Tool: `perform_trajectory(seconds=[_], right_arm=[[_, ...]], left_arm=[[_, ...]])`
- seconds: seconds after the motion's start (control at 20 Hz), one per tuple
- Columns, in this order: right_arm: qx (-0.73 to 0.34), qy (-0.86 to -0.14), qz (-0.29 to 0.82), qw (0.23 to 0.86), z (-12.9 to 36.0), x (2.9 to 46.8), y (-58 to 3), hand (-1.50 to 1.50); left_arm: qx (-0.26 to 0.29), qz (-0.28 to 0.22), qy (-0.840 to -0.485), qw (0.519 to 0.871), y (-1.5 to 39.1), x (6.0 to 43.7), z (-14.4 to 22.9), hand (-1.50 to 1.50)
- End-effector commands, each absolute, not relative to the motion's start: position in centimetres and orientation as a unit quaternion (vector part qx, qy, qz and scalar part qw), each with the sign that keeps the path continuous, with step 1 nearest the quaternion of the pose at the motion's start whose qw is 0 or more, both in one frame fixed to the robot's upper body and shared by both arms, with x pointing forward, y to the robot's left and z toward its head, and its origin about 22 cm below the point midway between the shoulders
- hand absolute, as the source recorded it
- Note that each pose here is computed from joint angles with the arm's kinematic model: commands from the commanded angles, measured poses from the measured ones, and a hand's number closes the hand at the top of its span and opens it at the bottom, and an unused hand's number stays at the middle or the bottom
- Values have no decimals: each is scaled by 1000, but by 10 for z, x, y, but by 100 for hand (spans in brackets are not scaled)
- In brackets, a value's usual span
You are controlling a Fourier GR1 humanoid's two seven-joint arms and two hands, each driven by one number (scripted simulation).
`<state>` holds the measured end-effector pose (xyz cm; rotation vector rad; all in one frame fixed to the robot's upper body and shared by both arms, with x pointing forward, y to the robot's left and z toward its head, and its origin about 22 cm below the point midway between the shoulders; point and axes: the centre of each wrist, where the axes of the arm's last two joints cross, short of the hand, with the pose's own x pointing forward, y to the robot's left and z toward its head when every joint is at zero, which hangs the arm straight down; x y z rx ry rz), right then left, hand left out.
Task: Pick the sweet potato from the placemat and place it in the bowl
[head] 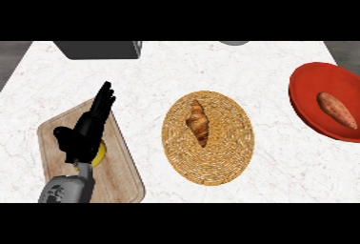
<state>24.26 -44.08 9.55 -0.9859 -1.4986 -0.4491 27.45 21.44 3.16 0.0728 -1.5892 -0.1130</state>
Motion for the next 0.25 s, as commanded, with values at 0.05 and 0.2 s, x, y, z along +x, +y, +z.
perform_trajectory(seconds=[0.05, 0.2], right_arm=[[-414, -655, -175, 607, 89, 220, -458, -150], [-413, -652, -184, 608, 74, 193, -423, -150]], left_arm=[[30, -49, -713, 699, 214, 262, 29, 0], [30, -42, -714, 698, 216, 267, 33, 0]])
